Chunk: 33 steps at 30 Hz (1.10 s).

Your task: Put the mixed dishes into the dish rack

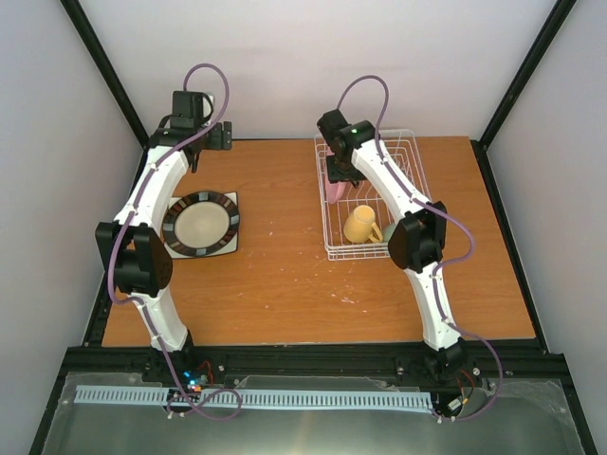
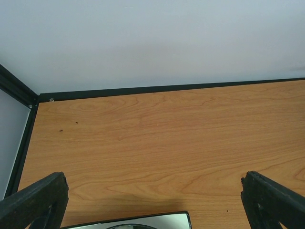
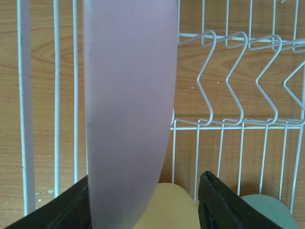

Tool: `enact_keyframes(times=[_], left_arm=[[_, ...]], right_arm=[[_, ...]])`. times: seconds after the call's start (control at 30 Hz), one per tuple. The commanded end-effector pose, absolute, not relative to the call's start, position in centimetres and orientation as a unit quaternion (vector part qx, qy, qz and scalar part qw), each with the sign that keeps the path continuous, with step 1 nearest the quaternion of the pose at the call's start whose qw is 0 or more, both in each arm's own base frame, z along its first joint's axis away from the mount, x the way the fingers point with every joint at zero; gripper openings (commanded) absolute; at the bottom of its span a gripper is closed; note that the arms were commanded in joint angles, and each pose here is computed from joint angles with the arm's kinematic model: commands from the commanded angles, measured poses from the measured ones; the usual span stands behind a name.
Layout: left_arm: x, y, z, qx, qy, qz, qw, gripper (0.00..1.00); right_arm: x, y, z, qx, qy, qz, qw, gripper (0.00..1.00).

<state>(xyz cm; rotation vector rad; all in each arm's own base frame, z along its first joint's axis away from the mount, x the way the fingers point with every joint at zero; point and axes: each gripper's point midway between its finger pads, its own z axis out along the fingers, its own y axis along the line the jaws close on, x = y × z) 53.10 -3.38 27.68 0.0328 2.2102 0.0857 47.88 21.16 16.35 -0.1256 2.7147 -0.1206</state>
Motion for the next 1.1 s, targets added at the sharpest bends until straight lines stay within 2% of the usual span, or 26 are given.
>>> enact_keyframes(times=[0.0, 0.2, 0.27, 0.37, 0.47, 0.73, 0.87, 0.93, 0.97, 1.03, 1.07], left_arm=[[52.8, -2.2, 28.4, 0.009, 0.889, 0.054, 0.455, 1.0], [51.4, 2.7, 27.0, -0.07, 0.891, -0.016, 0.448, 1.0], [50.5, 4.7, 26.7, -0.103, 0.885, -0.051, 0.45, 1.0], [49.1, 7.2, 26.4, -0.145, 0.871, -0.09, 0.461, 1.0], [47.9, 8.8, 24.5, -0.181, 0.871, -0.117, 0.442, 1.0], [45.9, 8.8, 20.3, -0.196, 0.871, -0.247, 0.377, 1.0], [44.3, 9.7, 17.4, -0.199, 0.885, -0.262, 0.329, 0.98], [43.3, 10.4, 15.8, -0.204, 0.892, -0.26, 0.308, 0.92], [42.9, 10.8, 15.3, -0.208, 0.895, -0.258, 0.299, 0.85], [41.9, 11.5, 13.9, -0.217, 0.9, -0.255, 0.279, 0.57], [41.4, 11.9, 13.3, -0.221, 0.905, -0.247, 0.267, 0.47]], right_arm=[[47.4, 20.1, 17.8, -0.038, 0.972, -0.061, 0.222, 0.53], [47.6, 19.0, 20.6, -0.017, 0.96, -0.068, 0.269, 0.62], [47.5, 18.8, 21.5, -0.013, 0.957, -0.065, 0.282, 0.67], [47.5, 18.9, 23.1, -0.008, 0.952, -0.048, 0.303, 0.69], [47.6, 19.2, 24.3, -0.007, 0.947, -0.024, 0.32, 0.79], [47.5, 18.4, 26.1, 0.0, 0.939, -0.016, 0.343, 0.81], [48.0, 17.2, 28.8, 0.012, 0.923, -0.026, 0.384, 0.81], [48.2, 16.7, 30.2, 0.018, 0.915, -0.026, 0.403, 0.81], [48.3, 16.6, 30.7, 0.018, 0.911, -0.027, 0.41, 0.81], [48.5, 16.1, 31.7, 0.022, 0.904, -0.03, 0.426, 0.81], [48.6, 16.0, 32.3, 0.021, 0.9, -0.029, 0.434, 0.81]])
